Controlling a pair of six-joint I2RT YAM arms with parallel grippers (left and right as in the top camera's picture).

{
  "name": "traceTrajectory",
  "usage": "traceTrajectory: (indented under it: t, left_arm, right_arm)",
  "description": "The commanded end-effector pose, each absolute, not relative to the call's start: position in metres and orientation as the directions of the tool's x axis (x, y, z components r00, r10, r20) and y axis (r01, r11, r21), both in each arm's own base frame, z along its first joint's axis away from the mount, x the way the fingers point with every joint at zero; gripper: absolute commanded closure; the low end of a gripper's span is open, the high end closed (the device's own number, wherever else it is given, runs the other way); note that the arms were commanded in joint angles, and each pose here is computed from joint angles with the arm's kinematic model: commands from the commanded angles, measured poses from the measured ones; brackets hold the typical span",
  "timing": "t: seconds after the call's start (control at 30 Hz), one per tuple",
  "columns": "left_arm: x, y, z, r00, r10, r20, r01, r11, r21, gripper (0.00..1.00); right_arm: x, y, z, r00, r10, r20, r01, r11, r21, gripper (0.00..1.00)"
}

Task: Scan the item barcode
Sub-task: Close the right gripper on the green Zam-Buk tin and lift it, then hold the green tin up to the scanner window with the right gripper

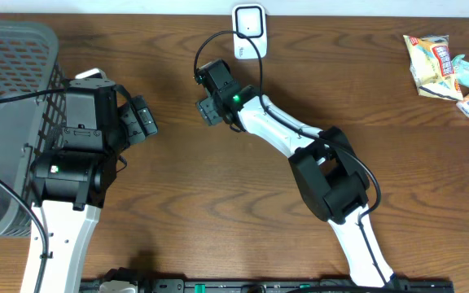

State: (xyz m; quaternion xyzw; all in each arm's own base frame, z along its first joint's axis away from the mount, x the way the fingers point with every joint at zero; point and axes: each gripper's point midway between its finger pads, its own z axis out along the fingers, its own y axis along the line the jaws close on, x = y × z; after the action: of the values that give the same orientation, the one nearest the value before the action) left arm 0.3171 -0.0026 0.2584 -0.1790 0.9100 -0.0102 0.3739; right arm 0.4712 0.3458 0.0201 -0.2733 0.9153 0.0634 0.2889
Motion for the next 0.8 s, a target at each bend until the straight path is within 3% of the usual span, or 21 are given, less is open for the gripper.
traceTrajectory:
  t: [0.0, 0.3, 0.53, 0.77]
  left_arm:
    - [0.317, 0.0, 0.261, -0.653, -0.324, -0.685, -0.316, 0.938, -0.142, 0.02]
    - [0.317, 0.0, 0.261, -0.653, -0.324, -0.685, -0.316, 0.938, -0.142, 0.02]
    - [0.317, 0.0, 0.261, -0.653, -0.324, -0.685, -0.316, 0.938, -0.142, 0.02]
    - [0.317, 0.0, 0.261, -0.653, -0.324, -0.685, -0.316, 0.938, -0.142, 0.02]
  right_arm:
    - [0.466, 0.348, 0.009, -0.69, -0.481, -0.542, -0.557, 0.83, -0.028, 0.3]
    - [0.456, 0.34, -0.02, -0.706, -0.526, -0.474, -0.577, 0.816, -0.046, 0.33]
    - [0.462, 0.345, -0.008, -0.705, -0.505, -0.498, -0.565, 0.824, -0.037, 0.55]
    - [0.476, 0.342, 0.027, -0.745, -0.405, -0.529, -0.484, 0.875, 0.012, 0.49]
